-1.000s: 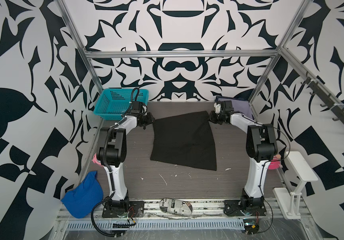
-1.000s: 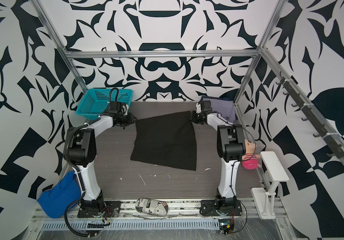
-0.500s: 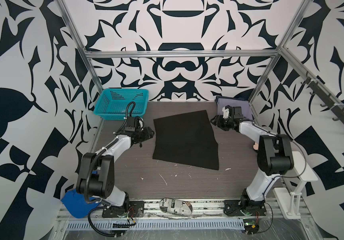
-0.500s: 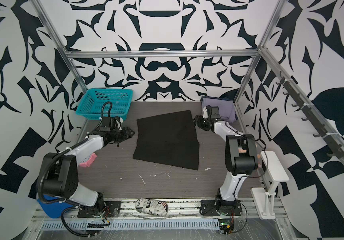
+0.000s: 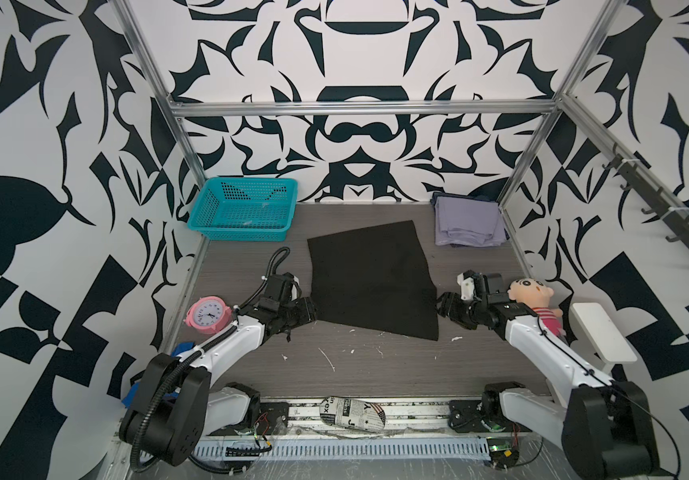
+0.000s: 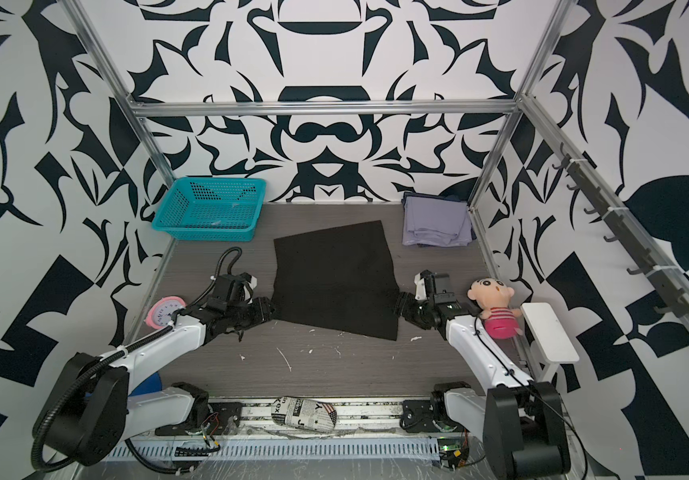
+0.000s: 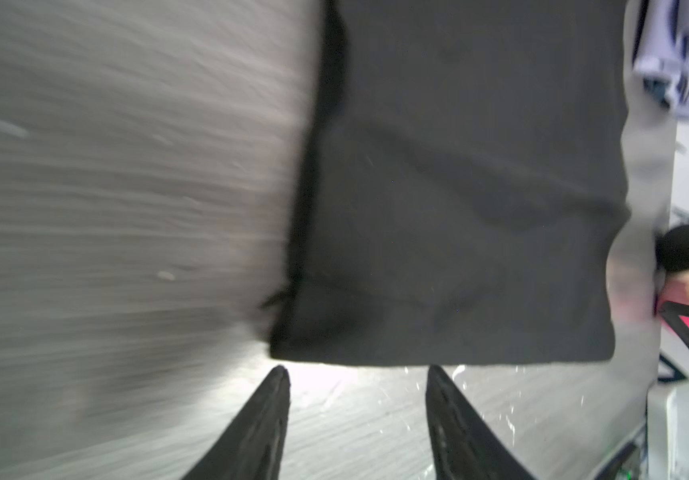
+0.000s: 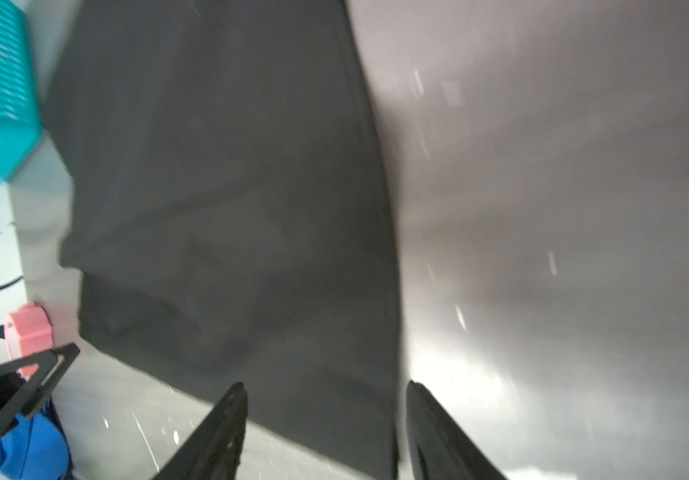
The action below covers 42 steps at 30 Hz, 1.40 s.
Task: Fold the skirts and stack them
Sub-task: 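Grasp the black skirt's near edge corners with both grippers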
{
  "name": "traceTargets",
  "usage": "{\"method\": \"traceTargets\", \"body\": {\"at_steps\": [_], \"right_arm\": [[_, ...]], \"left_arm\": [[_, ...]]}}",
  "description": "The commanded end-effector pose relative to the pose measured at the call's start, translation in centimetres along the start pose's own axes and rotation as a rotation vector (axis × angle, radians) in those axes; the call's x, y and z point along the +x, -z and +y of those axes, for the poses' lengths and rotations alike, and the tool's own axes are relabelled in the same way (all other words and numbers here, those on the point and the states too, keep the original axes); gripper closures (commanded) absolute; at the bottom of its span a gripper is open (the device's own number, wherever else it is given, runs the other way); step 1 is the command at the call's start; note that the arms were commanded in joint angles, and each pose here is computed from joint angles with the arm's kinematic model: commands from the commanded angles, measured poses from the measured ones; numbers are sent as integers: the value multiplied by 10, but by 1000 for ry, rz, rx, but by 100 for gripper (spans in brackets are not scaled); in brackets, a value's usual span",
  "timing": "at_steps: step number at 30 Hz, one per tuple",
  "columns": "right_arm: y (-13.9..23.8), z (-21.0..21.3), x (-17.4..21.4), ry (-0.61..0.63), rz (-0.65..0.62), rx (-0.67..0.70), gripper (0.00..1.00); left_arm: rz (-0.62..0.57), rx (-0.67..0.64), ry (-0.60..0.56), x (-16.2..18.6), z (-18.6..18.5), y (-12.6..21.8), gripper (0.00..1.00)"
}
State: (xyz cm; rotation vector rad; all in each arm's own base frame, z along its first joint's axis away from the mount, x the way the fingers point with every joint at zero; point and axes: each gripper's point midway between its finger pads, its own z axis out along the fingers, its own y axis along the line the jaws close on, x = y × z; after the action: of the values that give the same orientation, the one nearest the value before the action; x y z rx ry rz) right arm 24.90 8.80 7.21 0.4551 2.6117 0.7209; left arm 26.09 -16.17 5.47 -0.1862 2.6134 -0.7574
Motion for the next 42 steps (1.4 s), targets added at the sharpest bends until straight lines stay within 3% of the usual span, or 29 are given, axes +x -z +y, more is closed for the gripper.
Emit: {"method": "traceTargets", "body": {"at_steps": [1, 9, 14, 18, 21, 23, 28, 32, 42], "right_arm": [[3, -11, 19, -24, 51, 42, 31], [-15, -16, 42, -50, 160, 6, 28], [-25, -11, 48, -56, 203, -36, 28], [-32, -9, 53, -68, 231, -58, 34], [-33, -7, 52, -63, 223, -69, 42], [-33, -5, 53, -65, 231, -82, 47], [-38, -1, 55, -93, 243, -117, 93], [-32, 9, 47, -90, 222, -140, 97], [16, 65, -4, 4, 90, -235, 100]], "left_arm": [[-10, -20, 23, -3, 8, -14, 43], [-37, -81, 32, -11, 14, -8, 44], [-115, -152, 35, -14, 29, 7, 26], [-89, -133, 66, -10, 30, -3, 28], [-52, -134, 86, -5, 33, -17, 36], [-43, -118, 94, -4, 33, -24, 48], [-14, -109, 104, 0, 34, -36, 79], [-27, -84, 105, -5, 26, -31, 100], [-199, -82, 74, -45, -5, 42, 100]]}}
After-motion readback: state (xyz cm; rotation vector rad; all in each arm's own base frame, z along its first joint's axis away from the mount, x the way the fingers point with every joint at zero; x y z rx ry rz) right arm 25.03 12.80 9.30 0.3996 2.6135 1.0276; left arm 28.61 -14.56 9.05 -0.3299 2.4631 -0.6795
